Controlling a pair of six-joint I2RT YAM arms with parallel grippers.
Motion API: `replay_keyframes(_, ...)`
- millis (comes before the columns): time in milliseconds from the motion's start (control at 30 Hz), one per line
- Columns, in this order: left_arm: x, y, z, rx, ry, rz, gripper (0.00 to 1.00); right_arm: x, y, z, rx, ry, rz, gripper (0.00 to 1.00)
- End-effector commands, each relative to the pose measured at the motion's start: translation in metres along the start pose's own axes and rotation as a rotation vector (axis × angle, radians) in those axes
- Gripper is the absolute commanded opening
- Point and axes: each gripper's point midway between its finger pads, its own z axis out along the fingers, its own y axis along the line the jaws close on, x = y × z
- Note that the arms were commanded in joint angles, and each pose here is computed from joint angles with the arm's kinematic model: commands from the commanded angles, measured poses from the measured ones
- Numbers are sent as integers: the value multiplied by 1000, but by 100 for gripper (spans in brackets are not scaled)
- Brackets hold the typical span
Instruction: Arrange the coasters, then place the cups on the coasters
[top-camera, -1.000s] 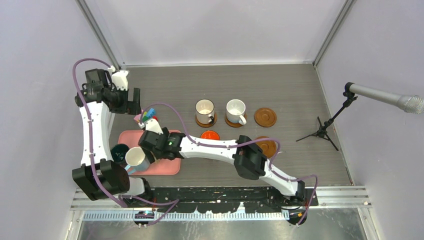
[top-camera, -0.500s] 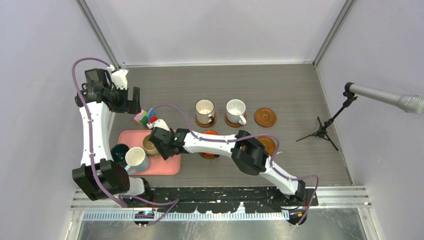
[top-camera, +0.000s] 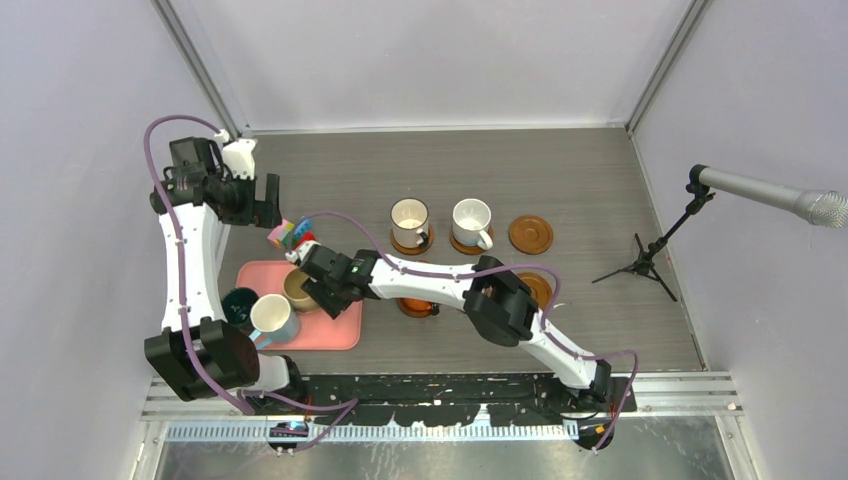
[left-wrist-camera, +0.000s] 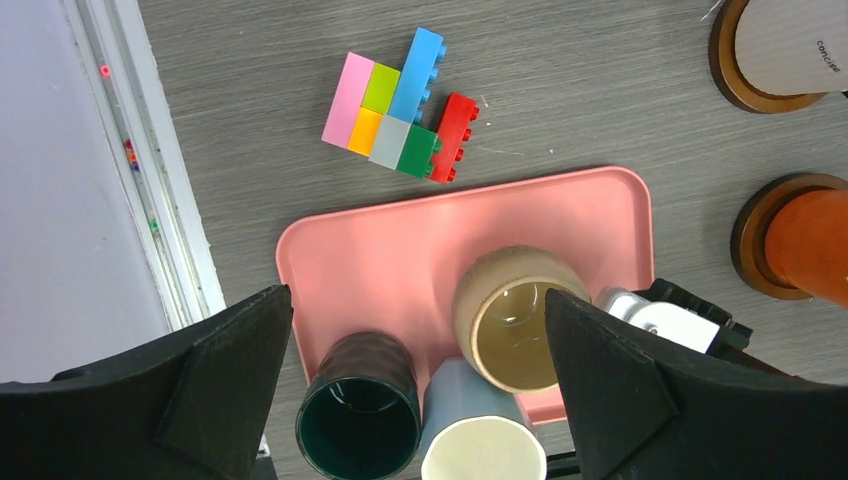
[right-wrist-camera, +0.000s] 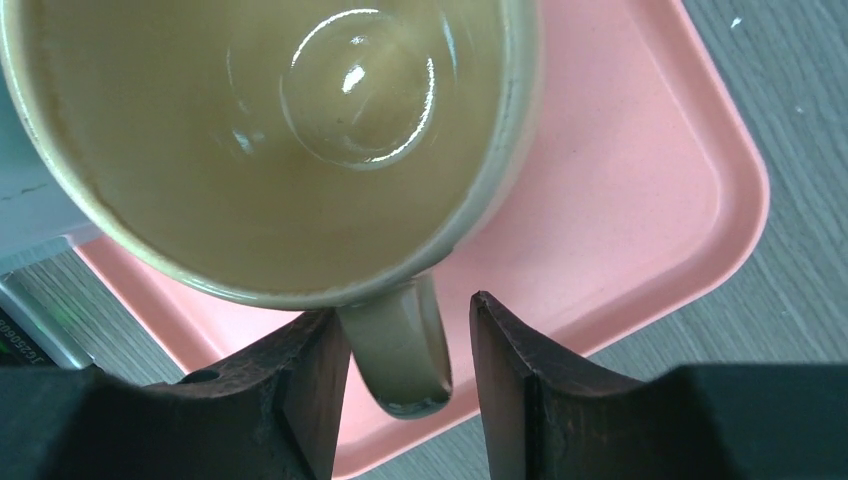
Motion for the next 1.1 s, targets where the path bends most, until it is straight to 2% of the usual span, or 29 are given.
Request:
replay_keyframes(0,-5,1,1,11,-32,18,100,-43,5,-21,-67,-111,-53,52)
replay_keyframes(467,2,2,5,20,-17,15,100,-46,16,-12,-153,-104,-98,51)
replay_keyframes(733,3,6,8,19,-16,9,100,-46,15,-6,-144,-99,-112,49)
replay_keyframes(833,3,7,8,16,-16,9,100,-46,10,-3,-119,-95,-106,44)
replay_keyframes(1067,3,9,8,18,-15,5,100,-52,6,-15,-106,-106,-112,25)
